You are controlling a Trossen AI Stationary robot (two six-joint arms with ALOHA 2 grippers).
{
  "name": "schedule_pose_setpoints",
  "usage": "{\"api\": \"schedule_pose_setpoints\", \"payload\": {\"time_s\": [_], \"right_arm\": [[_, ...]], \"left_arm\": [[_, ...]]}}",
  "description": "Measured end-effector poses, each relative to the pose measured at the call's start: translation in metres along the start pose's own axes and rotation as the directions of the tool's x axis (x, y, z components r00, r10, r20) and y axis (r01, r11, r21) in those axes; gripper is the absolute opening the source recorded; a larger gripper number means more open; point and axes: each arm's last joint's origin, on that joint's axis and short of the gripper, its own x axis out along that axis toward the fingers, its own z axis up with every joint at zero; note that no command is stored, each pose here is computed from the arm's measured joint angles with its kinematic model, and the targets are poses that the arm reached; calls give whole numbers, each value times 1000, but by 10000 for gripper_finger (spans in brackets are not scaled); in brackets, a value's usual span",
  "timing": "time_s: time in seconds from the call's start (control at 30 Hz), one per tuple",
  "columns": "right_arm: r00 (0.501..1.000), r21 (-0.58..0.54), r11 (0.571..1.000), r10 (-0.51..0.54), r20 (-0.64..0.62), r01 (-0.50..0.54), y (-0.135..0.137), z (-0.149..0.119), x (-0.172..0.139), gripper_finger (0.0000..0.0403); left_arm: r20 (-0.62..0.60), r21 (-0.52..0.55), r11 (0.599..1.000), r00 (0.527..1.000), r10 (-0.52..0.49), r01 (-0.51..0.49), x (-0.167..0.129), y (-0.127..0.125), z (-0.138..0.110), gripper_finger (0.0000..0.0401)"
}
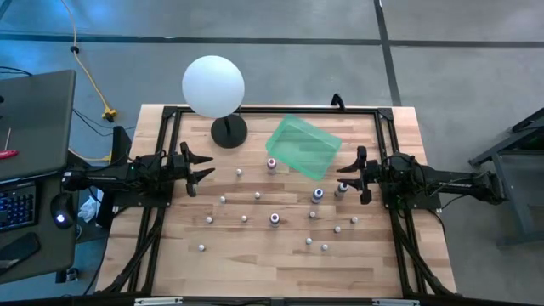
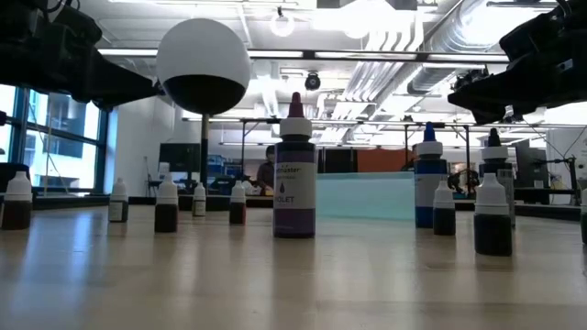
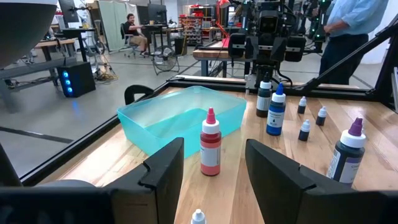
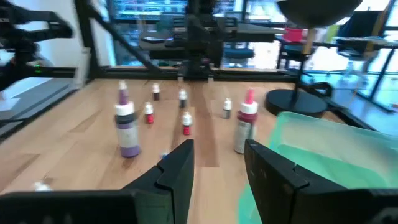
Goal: Pick & Place food coloring
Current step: Put the large black food coloring bottle into the green bin
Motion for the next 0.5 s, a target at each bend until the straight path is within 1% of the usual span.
{"api": "schedule_pose_setpoints", "payload": {"time_s": [0.17,0.33,0.5], "right_arm": [[996,-15,996,-92,-3,91,-3,0,0,134],[994,-16,993,-114,-3,114,-3,0,0,134],[993,-16,993,-115,9,115,-3,1,0,134]], "left_arm": [[0,0,1000,1000,0,0,0,0,0,170],[0,0,1000,1000,0,0,0,0,0,170],[0,0,1000,1000,0,0,0,0,0,170]]}}
